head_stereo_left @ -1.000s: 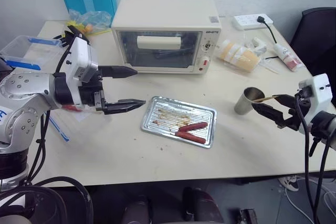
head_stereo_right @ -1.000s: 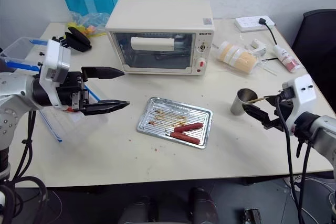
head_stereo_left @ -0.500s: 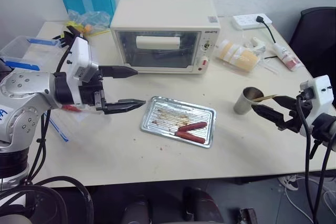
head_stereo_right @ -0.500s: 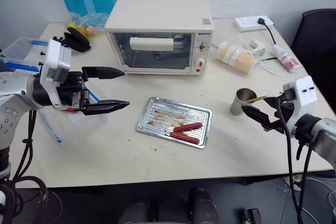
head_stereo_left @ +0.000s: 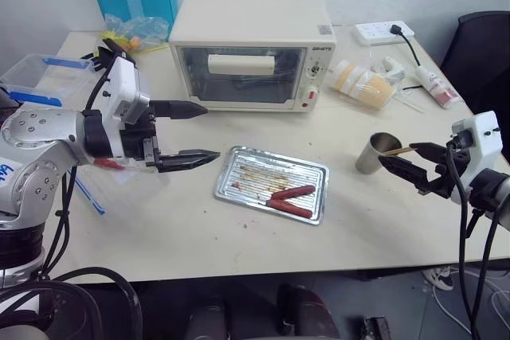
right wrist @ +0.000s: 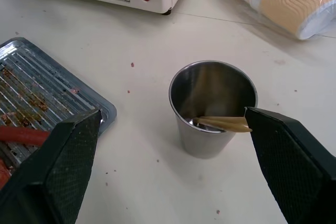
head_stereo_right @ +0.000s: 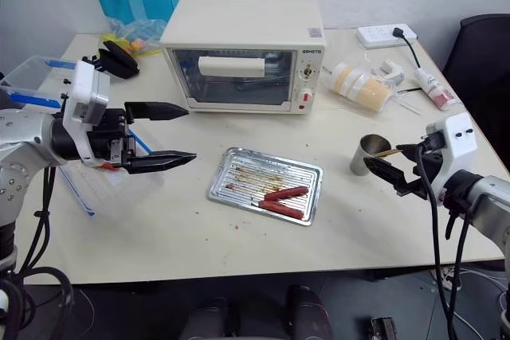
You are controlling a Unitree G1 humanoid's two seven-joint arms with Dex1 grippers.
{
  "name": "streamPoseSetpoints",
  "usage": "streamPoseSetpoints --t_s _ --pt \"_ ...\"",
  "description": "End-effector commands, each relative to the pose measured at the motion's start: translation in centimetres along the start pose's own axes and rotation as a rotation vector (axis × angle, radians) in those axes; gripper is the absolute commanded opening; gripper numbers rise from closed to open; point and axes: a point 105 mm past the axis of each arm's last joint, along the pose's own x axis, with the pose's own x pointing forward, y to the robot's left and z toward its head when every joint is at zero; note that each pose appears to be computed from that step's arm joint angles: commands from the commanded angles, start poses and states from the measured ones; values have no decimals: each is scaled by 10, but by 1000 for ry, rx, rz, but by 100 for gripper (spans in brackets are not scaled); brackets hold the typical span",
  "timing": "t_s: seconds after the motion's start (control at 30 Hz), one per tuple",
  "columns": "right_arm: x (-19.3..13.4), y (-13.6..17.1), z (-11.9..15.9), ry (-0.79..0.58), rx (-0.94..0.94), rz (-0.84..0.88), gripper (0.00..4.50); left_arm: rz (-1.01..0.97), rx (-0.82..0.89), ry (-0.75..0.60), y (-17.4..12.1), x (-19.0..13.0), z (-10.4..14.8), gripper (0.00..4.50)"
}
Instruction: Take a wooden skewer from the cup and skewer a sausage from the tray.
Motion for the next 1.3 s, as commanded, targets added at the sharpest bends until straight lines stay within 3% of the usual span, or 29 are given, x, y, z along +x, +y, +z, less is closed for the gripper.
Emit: streamPoseSetpoints --t_s 0.03,0.13,0.37,0.53,0.63,0.7,0.97,1.3 --pt "3 0 8 -50 -13 -5 431 15 67 -18 2 -4 15 450" --pt "6 1 9 -57 -12 -7 358 12 69 -18 2 -4 16 450" --pt "9 0 6 -53 -22 -15 129 10 72 -16 2 -4 17 450" --pt "12 -2 7 -62 -23 -19 129 9 77 -15 2 -4 18 450" --pt "15 -2 8 -65 -26 -18 69 8 81 -16 3 -4 19 450" --pt "16 -2 9 -66 -35 -19 5 8 82 -17 3 -4 20 450" --pt "18 -3 20 -85 -65 -22 2 9 82 -20 3 -3 18 450" --pt "5 -2 57 -80 -175 19 2 -1 82 -31 5 4 14 450"
